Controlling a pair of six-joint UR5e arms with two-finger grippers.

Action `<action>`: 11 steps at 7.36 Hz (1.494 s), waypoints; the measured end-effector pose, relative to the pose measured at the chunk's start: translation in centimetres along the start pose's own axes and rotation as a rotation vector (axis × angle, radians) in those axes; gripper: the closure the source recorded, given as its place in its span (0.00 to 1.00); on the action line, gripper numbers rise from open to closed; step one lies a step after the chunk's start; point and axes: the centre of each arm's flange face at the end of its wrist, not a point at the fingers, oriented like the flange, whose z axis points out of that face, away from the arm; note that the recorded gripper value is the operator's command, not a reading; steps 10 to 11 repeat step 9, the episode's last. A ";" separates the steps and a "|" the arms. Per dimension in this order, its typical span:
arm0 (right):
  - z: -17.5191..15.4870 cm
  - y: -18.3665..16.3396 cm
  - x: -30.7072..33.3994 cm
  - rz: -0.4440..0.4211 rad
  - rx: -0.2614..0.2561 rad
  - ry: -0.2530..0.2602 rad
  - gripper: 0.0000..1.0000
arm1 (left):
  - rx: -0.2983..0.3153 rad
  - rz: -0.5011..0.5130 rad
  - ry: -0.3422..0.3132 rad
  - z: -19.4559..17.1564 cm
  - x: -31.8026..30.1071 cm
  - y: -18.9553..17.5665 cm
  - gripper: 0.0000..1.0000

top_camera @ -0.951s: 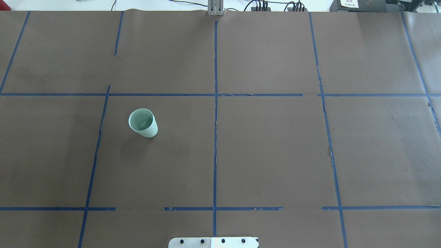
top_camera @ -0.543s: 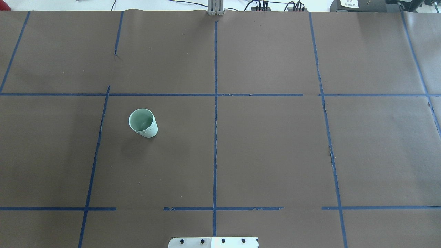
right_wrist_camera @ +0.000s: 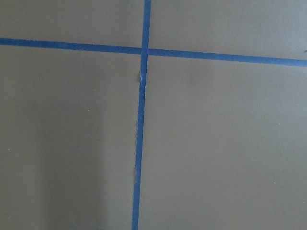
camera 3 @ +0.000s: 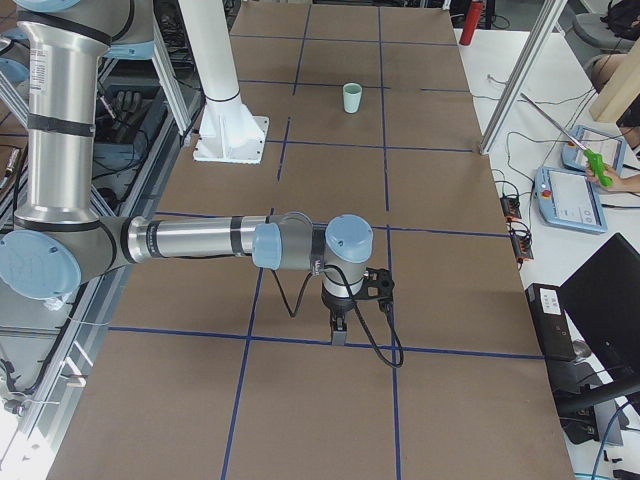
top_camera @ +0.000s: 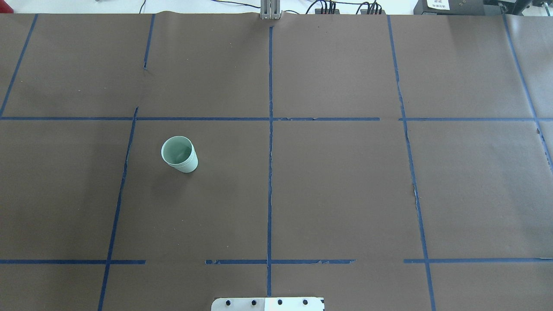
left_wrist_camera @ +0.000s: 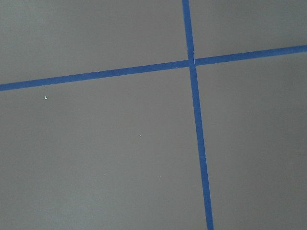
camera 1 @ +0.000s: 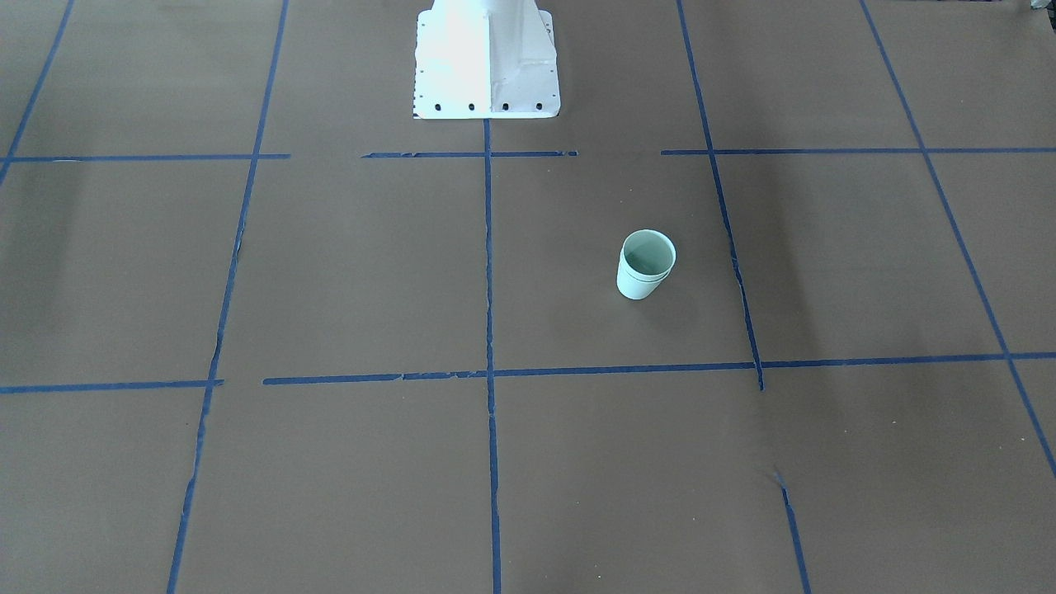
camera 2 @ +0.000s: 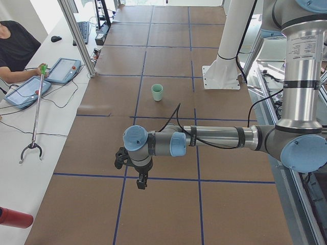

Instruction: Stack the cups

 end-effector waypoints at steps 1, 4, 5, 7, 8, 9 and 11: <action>0.0 0.0 0.0 0.000 0.000 0.000 0.00 | 0.002 -0.001 0.000 -0.1 0.0 0.0 0.00; 0.0 0.0 0.0 0.000 0.000 0.000 0.00 | 0.006 0.003 -0.002 -0.2 0.0 0.0 0.00; 0.0 0.0 0.0 0.000 0.000 0.000 0.00 | 0.008 0.004 -0.002 -0.3 0.1 -0.1 0.00; 0.0 0.0 0.0 -0.001 0.000 0.000 0.00 | 0.008 0.005 -0.003 -0.3 0.1 -0.1 0.00; 0.0 0.0 0.0 0.000 0.000 0.000 0.00 | 0.008 0.005 -0.003 -0.3 0.1 -0.2 0.00; 0.0 0.0 0.0 0.000 0.000 0.000 0.00 | 0.008 0.005 -0.003 -0.3 0.1 -0.1 0.00; 0.0 0.0 0.0 0.000 0.000 0.000 0.00 | 0.008 0.005 -0.003 -0.3 0.1 -0.1 0.00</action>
